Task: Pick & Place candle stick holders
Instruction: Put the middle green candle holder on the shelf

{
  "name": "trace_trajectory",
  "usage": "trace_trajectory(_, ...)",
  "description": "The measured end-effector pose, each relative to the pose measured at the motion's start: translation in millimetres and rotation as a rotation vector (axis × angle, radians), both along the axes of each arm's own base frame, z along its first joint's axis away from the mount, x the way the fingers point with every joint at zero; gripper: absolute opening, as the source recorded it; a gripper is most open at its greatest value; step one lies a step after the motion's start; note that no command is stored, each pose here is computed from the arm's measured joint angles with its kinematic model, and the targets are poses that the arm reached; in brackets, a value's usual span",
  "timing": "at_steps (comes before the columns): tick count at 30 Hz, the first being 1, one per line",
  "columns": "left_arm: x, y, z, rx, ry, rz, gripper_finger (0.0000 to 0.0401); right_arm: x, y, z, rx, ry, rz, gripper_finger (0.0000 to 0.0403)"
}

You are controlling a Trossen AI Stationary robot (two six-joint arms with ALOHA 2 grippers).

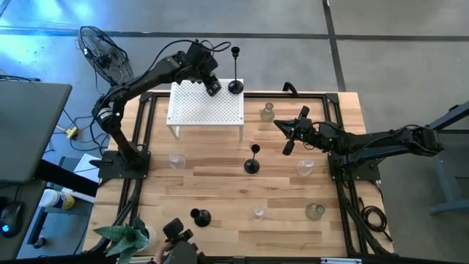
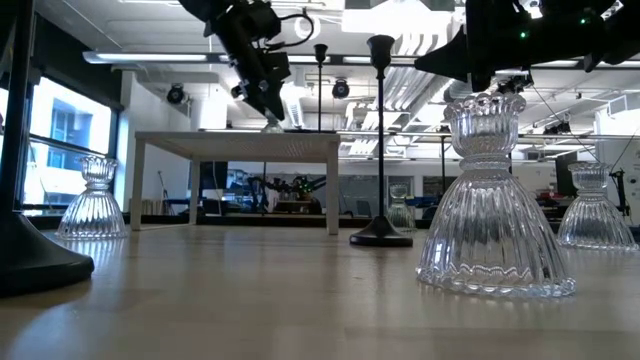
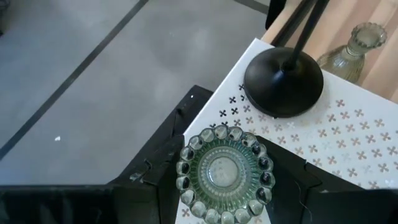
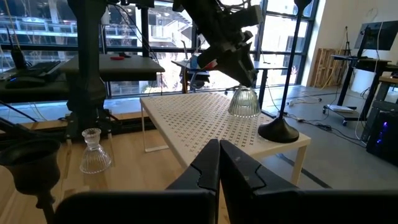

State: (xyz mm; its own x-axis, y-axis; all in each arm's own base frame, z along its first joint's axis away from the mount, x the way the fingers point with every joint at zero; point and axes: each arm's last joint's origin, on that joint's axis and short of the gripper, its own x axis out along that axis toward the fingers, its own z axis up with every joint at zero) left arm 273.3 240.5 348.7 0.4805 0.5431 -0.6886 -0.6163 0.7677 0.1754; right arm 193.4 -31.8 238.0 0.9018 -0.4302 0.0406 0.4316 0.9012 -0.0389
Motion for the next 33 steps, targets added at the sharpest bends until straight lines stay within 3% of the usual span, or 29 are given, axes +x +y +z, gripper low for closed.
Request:
trace_trajectory(15,-12.3,12.7,-3.4,-0.029,-0.013,0.057,0.0168,0.0,0.1,0.0,0.000,0.000,0.004,0.0001)
trace_trajectory(33,-11.9,11.4,-3.7,-0.073,-0.044,0.019,0.0168,0.0,0.1,-0.1,-0.007,0.004,0.003,0.0001)
